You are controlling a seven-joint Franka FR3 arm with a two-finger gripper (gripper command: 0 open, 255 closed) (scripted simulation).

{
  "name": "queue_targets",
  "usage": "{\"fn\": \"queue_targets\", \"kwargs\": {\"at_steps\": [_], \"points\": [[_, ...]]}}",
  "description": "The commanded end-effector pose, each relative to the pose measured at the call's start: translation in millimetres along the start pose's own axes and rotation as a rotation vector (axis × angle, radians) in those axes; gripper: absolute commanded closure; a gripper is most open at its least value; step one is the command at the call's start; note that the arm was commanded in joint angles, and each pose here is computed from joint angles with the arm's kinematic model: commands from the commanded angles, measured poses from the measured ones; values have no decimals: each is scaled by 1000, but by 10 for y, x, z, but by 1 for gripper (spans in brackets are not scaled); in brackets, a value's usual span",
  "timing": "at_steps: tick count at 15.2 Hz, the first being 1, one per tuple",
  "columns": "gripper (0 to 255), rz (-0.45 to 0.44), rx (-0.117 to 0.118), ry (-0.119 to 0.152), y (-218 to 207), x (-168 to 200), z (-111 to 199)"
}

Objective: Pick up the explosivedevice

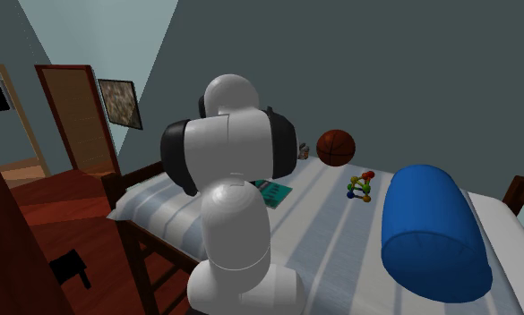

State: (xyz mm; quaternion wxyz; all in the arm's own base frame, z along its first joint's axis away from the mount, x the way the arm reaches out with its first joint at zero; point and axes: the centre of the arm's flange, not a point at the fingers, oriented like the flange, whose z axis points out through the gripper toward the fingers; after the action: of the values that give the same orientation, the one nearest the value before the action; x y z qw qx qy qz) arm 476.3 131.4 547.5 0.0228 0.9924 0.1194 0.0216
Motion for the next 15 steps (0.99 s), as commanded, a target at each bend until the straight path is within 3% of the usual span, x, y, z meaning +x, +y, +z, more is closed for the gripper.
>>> {"fn": "queue_targets", "kwargs": {"at_steps": [1,9,15], "points": [[255,0,0,0,1,-1,11],[255,0,0,0,1,-5,7],[255,0,0,0,17,7,-309]]}}
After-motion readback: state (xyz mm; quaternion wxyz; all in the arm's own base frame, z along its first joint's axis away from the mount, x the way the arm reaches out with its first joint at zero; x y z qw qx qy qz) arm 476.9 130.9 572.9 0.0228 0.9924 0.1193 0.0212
